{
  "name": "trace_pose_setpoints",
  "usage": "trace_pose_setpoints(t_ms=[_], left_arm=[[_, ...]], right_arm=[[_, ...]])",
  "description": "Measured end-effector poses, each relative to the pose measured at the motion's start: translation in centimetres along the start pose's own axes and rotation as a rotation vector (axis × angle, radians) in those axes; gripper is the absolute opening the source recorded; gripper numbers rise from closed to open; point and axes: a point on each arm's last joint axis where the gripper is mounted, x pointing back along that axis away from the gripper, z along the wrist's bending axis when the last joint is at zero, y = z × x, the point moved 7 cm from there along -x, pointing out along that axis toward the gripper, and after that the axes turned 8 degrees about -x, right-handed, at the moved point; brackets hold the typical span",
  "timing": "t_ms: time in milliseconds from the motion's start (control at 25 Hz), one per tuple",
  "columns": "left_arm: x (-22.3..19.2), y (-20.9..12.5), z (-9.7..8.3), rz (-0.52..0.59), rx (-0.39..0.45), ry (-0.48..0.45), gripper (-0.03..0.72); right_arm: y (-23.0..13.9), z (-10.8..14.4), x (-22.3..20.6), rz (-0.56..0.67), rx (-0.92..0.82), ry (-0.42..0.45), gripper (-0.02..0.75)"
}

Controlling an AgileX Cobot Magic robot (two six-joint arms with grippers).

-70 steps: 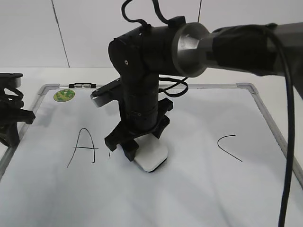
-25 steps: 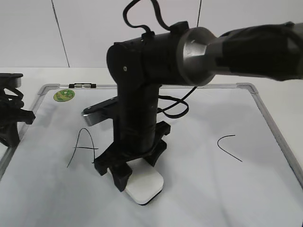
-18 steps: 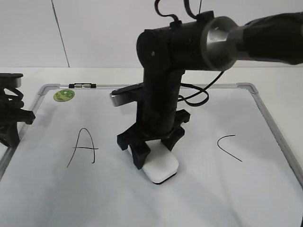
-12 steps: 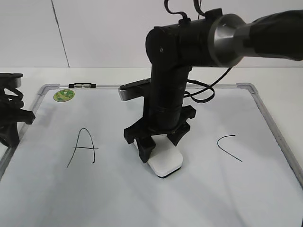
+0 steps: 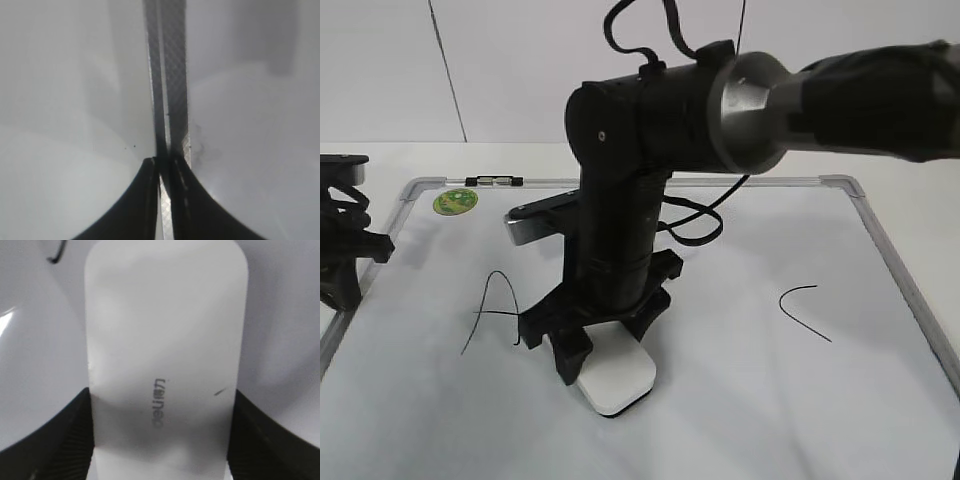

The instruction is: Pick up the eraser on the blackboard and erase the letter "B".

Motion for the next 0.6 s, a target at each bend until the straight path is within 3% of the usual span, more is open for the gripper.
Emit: trace_pose_setpoints(t_ms=[360, 600], left_arm=[[0.0, 0.0, 0.0, 0.000, 0.000, 0.000, 0.034], [0.0, 0.0, 0.0, 0.000, 0.000, 0.000, 0.034]], right_arm=[[-0.6, 1.7, -0.2, 0.006, 0.038, 0.003, 0.519], [0.6, -2.4, 0.2, -0.017, -0.048, -0.061, 0.519]])
